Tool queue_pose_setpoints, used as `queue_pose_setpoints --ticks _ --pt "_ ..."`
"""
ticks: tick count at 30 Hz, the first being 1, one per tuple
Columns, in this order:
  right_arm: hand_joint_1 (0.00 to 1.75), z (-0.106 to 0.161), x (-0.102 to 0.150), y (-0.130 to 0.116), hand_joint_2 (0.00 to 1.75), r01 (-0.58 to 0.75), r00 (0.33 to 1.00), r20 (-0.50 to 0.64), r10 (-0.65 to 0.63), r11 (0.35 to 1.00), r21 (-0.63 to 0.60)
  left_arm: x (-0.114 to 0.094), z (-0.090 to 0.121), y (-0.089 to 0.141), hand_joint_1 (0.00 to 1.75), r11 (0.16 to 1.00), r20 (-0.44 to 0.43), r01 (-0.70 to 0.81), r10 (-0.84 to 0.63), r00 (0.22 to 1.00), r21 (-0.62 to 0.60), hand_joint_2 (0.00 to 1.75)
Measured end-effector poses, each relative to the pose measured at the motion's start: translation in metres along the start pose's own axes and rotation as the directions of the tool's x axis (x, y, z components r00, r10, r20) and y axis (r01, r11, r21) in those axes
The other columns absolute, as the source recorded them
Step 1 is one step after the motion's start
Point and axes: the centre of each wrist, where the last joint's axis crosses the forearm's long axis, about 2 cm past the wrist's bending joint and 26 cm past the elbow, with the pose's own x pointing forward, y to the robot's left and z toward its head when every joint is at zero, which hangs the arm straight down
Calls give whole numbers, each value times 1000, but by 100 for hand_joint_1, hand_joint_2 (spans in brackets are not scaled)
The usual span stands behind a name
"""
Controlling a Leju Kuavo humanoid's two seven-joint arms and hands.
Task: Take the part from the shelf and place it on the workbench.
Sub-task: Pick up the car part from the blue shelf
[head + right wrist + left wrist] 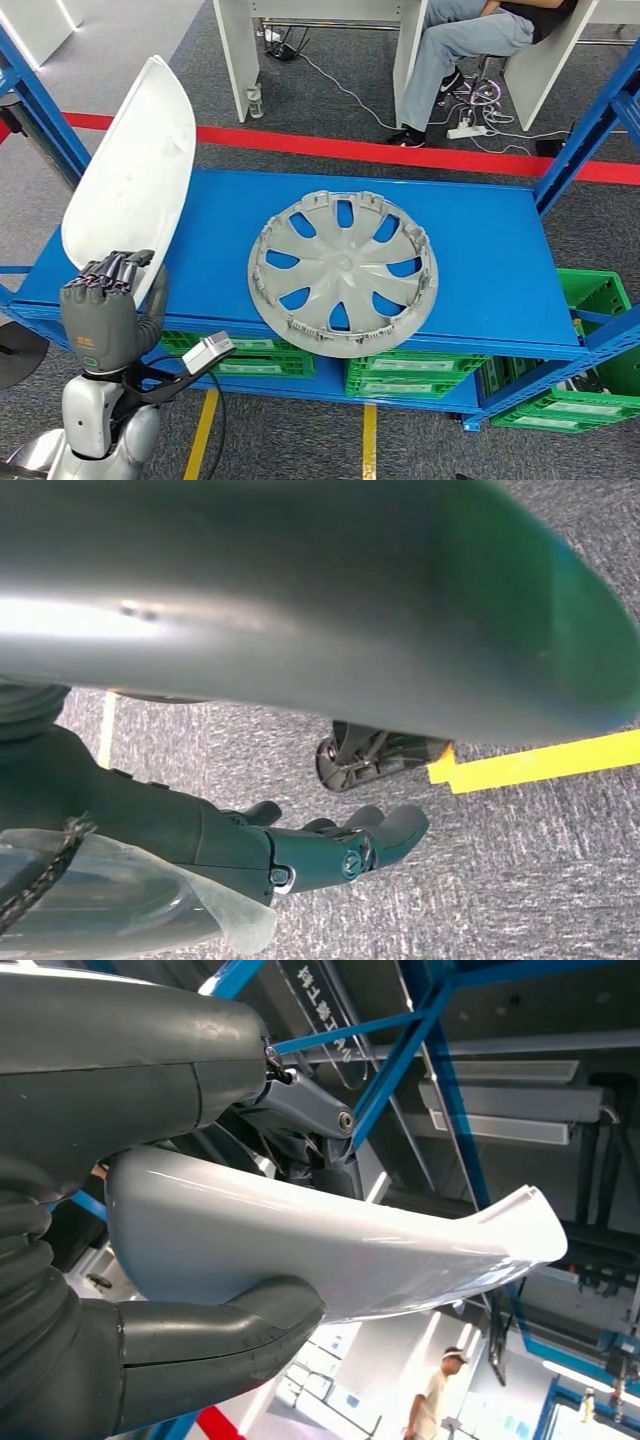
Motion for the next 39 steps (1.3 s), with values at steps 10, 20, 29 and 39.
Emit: queue_pose_setpoints --ticks 10,20,29,39 --pt "0 0 -1 2 0 17 1000 -3 -17 1000 -1 0 3 0 175 1000 -39 -1 1 999 -9 175" --pt "0 1 -1 7 0 21 1000 -3 -21 1000 8 0 5 -1 175 1000 -55 -2 1 998 -16 175" --pt "0 0 1 2 0 22 1000 -12 -22 999 39 2 10 -6 175 999 -82 -5 1 997 -42 175" --pt "0 -1 2 0 0 15 1000 -10 -15 999 36 4 13 -9 175 998 -83 -19 14 996 -60 175"
